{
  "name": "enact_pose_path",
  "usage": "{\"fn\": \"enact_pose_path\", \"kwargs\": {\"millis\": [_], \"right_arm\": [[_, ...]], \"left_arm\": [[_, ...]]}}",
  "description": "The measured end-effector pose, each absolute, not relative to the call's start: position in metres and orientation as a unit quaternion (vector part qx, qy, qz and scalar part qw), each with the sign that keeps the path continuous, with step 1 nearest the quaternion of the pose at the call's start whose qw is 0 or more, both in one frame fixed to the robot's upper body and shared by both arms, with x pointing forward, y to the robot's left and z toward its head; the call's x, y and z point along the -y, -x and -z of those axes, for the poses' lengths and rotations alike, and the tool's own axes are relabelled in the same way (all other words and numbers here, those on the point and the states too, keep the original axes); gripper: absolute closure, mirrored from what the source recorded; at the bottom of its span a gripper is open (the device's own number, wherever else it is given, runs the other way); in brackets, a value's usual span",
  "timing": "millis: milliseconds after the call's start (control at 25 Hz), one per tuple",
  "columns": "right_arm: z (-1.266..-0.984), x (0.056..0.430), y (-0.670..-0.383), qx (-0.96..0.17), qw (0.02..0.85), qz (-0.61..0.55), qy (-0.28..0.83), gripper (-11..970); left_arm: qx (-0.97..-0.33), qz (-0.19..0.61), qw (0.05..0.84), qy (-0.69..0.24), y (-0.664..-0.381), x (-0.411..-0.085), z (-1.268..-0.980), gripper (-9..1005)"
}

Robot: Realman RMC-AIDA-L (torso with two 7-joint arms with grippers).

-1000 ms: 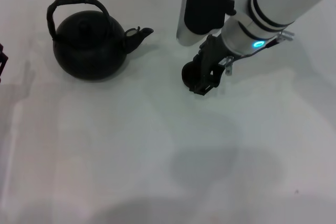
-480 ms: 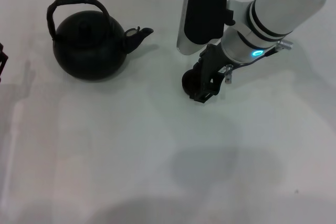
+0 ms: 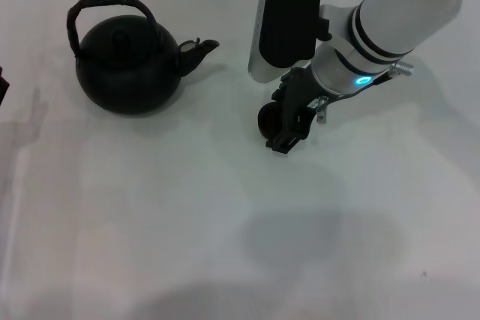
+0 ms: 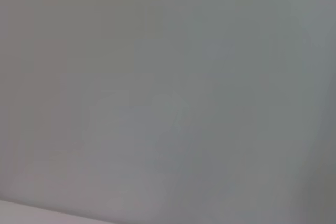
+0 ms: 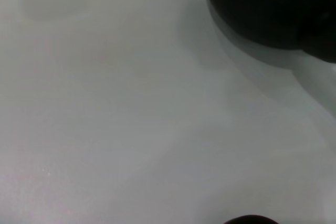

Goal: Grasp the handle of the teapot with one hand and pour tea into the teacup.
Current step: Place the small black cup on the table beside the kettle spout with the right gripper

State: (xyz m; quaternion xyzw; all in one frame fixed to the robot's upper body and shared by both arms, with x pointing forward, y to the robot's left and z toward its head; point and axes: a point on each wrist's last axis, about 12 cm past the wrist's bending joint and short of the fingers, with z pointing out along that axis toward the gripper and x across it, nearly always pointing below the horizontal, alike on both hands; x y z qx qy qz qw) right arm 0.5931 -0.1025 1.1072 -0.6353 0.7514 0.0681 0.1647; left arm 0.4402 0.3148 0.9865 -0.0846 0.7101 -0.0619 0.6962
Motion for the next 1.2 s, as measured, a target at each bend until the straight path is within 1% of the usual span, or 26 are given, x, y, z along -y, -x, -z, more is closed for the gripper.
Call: {"fn": "enact_pose_path", "kwargs": {"millis": [400,680,880,1040,1200], "right_arm": [[-1.11,0.106,-0.589,-0.752,0.187,-0.082,0.626,85],[-1.11,0.113,-0.589,-0.757,0.209,-0.091,0.612,86],[-1.116,0.117,-0.588,-0.755,0.24,-0.131,0.596,87],[-1.119,0.131,-0.592,-0.762,0.269,-0.157,0.568,88],[-1.121,0.153,-0.597,-0.771,0.318,-0.195,0.516,88]], "left_arm": [[-0.71,0.061,0.697,0.084,-0.441,-0.315,-0.987,109],[-0.706,0.049,0.699,0.104,-0.44,-0.32,-0.987,109],[-0.705,0.046,0.699,0.105,-0.439,-0.321,-0.987,108],[-0.704,0.046,0.701,0.105,-0.439,-0.321,-0.987,108],[-0.699,0.045,0.706,0.105,-0.437,-0.321,-0.989,108]]}}
